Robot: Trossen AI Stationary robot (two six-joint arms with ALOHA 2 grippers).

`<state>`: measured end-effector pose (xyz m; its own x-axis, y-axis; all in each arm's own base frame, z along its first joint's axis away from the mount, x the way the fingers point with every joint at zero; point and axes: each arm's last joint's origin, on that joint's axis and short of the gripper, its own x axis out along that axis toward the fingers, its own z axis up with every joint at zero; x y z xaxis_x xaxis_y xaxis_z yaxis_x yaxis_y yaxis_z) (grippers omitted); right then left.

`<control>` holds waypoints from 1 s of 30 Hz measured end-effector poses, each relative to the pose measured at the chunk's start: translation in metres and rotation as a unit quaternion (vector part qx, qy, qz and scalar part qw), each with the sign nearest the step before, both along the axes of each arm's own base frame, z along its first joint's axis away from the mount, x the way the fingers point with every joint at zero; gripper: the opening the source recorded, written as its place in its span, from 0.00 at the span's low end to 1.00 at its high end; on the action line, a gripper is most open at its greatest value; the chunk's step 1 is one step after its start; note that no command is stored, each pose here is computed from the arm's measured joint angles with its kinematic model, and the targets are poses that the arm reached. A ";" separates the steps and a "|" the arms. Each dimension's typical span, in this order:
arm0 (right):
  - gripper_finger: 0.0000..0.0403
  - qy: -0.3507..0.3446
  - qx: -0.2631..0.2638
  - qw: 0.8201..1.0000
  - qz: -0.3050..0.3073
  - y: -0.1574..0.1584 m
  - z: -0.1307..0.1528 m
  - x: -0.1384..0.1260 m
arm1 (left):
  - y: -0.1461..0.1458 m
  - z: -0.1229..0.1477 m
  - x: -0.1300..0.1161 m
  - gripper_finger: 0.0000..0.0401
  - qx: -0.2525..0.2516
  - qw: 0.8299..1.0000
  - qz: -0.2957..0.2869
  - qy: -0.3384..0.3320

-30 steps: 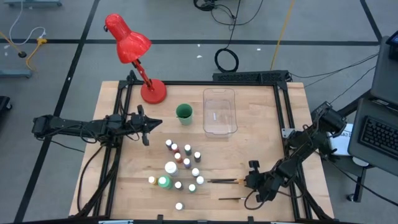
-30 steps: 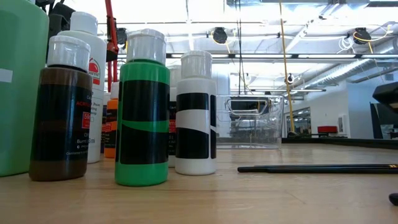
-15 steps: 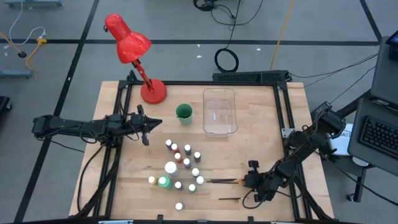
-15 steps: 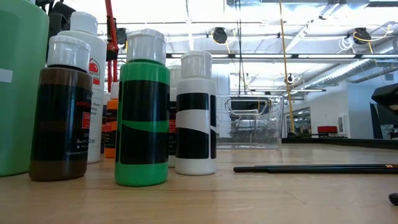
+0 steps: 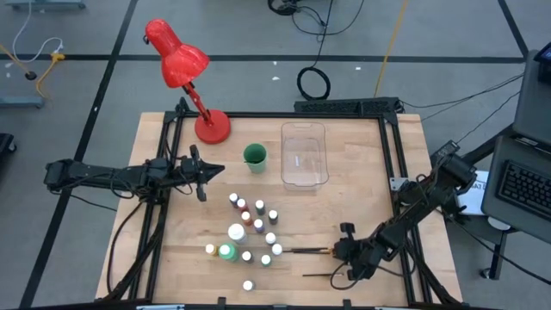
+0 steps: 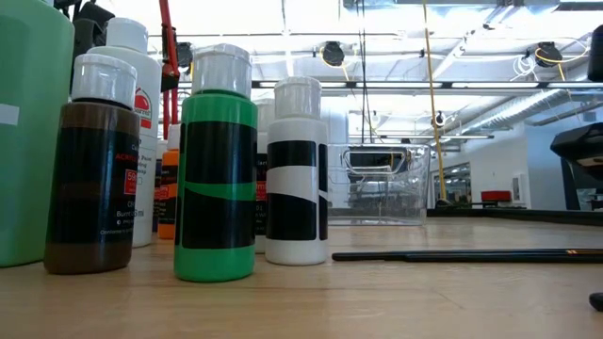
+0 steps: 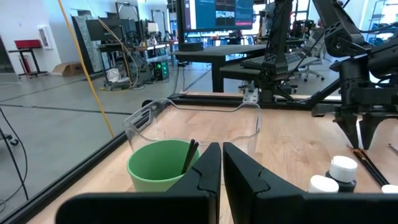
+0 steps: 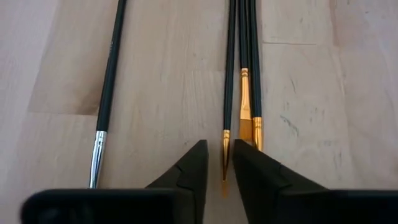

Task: Pick & Place Paint Supplies
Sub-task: Put the orange paint brush into the green cup

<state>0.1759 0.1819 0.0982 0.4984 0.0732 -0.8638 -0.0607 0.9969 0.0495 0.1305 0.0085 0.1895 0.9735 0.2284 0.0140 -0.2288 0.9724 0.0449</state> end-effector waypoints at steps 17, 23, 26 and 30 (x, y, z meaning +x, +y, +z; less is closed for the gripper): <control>0.00 -0.114 -0.016 0.986 0.118 -0.005 0.057 -0.007 | 0.000 0.000 0.000 0.05 0.001 1.000 0.000 -0.001; 0.00 -0.239 -0.077 0.968 0.019 -0.023 0.091 -0.004 | 0.000 0.000 0.000 0.05 0.024 1.000 0.001 0.004; 0.00 -0.273 -0.103 0.957 -0.012 -0.034 0.103 0.001 | 0.000 0.000 0.000 0.05 0.054 0.998 0.001 0.011; 0.00 -0.301 -0.119 0.946 0.026 -0.048 0.114 0.020 | 0.000 0.000 0.000 0.05 0.062 0.998 0.001 0.017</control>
